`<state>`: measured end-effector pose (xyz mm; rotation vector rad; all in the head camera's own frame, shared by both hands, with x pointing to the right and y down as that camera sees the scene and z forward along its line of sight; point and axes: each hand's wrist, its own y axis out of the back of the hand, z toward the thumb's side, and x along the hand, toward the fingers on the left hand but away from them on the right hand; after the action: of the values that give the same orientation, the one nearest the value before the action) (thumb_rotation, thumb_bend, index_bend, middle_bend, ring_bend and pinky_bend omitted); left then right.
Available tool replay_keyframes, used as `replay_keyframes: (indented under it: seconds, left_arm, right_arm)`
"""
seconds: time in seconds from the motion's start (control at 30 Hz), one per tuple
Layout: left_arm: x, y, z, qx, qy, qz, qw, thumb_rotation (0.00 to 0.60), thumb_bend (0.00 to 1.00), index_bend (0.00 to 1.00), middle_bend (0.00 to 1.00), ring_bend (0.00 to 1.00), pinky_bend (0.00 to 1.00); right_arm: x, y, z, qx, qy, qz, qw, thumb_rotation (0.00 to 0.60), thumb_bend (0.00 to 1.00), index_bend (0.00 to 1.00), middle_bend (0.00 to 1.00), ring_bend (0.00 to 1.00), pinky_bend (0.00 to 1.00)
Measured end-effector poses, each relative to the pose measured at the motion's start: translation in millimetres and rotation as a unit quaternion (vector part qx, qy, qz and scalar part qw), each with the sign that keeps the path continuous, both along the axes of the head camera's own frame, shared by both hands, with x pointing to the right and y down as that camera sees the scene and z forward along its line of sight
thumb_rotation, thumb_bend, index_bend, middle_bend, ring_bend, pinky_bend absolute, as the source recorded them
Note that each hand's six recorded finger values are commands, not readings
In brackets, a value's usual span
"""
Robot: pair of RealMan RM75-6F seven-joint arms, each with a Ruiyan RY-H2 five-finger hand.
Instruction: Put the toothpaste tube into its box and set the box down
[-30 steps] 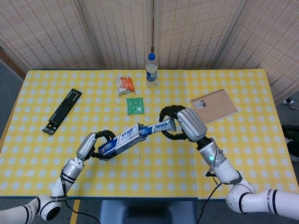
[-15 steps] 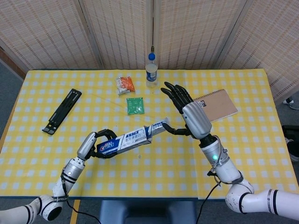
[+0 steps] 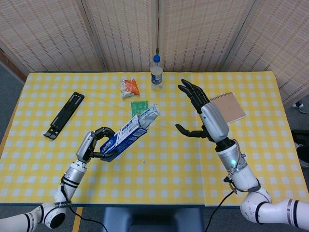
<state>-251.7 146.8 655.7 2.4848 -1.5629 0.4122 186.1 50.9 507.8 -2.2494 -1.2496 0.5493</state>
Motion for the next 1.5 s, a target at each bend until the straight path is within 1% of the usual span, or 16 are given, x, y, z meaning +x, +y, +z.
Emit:
replay_keyframes:
  seconds: [0.17, 0.27, 0.37, 0.5, 0.6, 0.67, 0.7, 0.77, 0.8, 0.83, 0.93, 1.03, 1.17, 1.37, 1.47, 1.5]
  left_arm:
    - [-2, -1, 1, -0.011, 0.052, -0.034, 0.9980, 0.600, 0.21, 0.47, 0.55, 0.56, 0.46]
    - [-1, -3, 0, -0.004, 0.065, -0.044, 0.9969, 0.600, 0.21, 0.48, 0.55, 0.56, 0.46]
    - [1, -3, -1, 0.008, 0.061, -0.040, 0.9973, 0.600, 0.21, 0.48, 0.55, 0.56, 0.46]
    - [1, -2, 0, 0.016, 0.038, -0.024, 0.9989, 0.600, 0.21, 0.48, 0.55, 0.56, 0.46]
    - [-2, 1, 4, 0.030, -0.009, 0.004, 0.9995, 0.600, 0.21, 0.48, 0.55, 0.56, 0.46]
    - [-7, 4, 8, 0.044, -0.057, 0.031, 0.9969, 0.600, 0.21, 0.48, 0.55, 0.56, 0.46]
    - [-9, 5, 10, 0.051, -0.081, 0.044, 0.9945, 0.600, 0.21, 0.48, 0.55, 0.56, 0.46]
    - [-17, 9, 15, 0.067, -0.137, 0.075, 0.9854, 0.600, 0.21, 0.48, 0.55, 0.56, 0.46]
    - [-21, 11, 17, 0.074, -0.161, 0.088, 0.9803, 0.600, 0.21, 0.48, 0.55, 0.56, 0.46]
    - [-27, 14, 21, 0.082, -0.190, 0.104, 0.9728, 0.600, 0.21, 0.48, 0.55, 0.56, 0.46]
    - [-39, 21, 30, 0.100, -0.244, 0.134, 0.9554, 0.600, 0.21, 0.49, 0.55, 0.56, 0.46]
    - [-46, 29, 39, 0.111, -0.276, 0.160, 0.9413, 0.600, 0.21, 0.49, 0.56, 0.56, 0.46]
    - [-51, 40, 52, 0.115, -0.299, 0.188, 0.9286, 0.600, 0.21, 0.49, 0.56, 0.56, 0.45]
    - [-56, 53, 70, 0.106, -0.316, 0.208, 0.9196, 0.600, 0.21, 0.47, 0.56, 0.54, 0.44]
    - [-55, 59, 79, 0.097, -0.317, 0.215, 0.9185, 0.600, 0.21, 0.44, 0.53, 0.46, 0.39]
    - [-55, 60, 82, 0.093, -0.318, 0.218, 0.9179, 0.600, 0.21, 0.40, 0.49, 0.41, 0.35]
  right_arm:
    - [17, -3, -10, -0.008, -0.005, 0.013, 0.9999, 0.600, 0.33, 0.00, 0.00, 0.00, 0.00]
    - [26, -3, -13, -0.009, -0.003, 0.020, 0.9998, 0.600, 0.33, 0.00, 0.00, 0.00, 0.00]
    - [31, -2, -13, -0.012, 0.000, 0.021, 0.9997, 0.600, 0.33, 0.00, 0.00, 0.00, 0.00]
    - [40, 2, -10, -0.015, 0.017, 0.018, 0.9996, 0.600, 0.32, 0.00, 0.00, 0.00, 0.00]
    - [51, 8, -4, -0.017, 0.048, 0.011, 0.9986, 0.600, 0.33, 0.00, 0.00, 0.00, 0.00]
    - [60, 14, 2, -0.021, 0.078, 0.004, 0.9967, 0.600, 0.32, 0.00, 0.00, 0.00, 0.00]
    - [67, 18, 7, -0.026, 0.101, -0.001, 0.9946, 0.600, 0.32, 0.00, 0.00, 0.00, 0.00]
    - [78, 26, 15, -0.035, 0.132, -0.007, 0.9906, 0.600, 0.32, 0.00, 0.00, 0.00, 0.00]
    - [86, 32, 20, -0.042, 0.150, -0.010, 0.9877, 0.600, 0.33, 0.00, 0.00, 0.00, 0.00]
    - [92, 36, 23, -0.047, 0.161, -0.011, 0.9858, 0.600, 0.33, 0.00, 0.00, 0.00, 0.00]
    - [106, 48, 30, -0.061, 0.183, -0.014, 0.9811, 0.600, 0.32, 0.00, 0.00, 0.00, 0.00]
    - [118, 59, 35, -0.071, 0.196, -0.014, 0.9779, 0.600, 0.32, 0.00, 0.00, 0.00, 0.00]
    - [129, 66, 39, -0.081, 0.209, -0.011, 0.9746, 0.600, 0.32, 0.00, 0.00, 0.00, 0.00]
    - [144, 73, 48, -0.087, 0.232, -0.007, 0.9687, 0.600, 0.33, 0.00, 0.00, 0.00, 0.00]
    - [145, 74, 50, -0.089, 0.237, -0.008, 0.9673, 0.600, 0.32, 0.00, 0.00, 0.00, 0.00]
    - [145, 75, 50, -0.091, 0.240, -0.009, 0.9665, 0.600, 0.32, 0.00, 0.00, 0.00, 0.00]
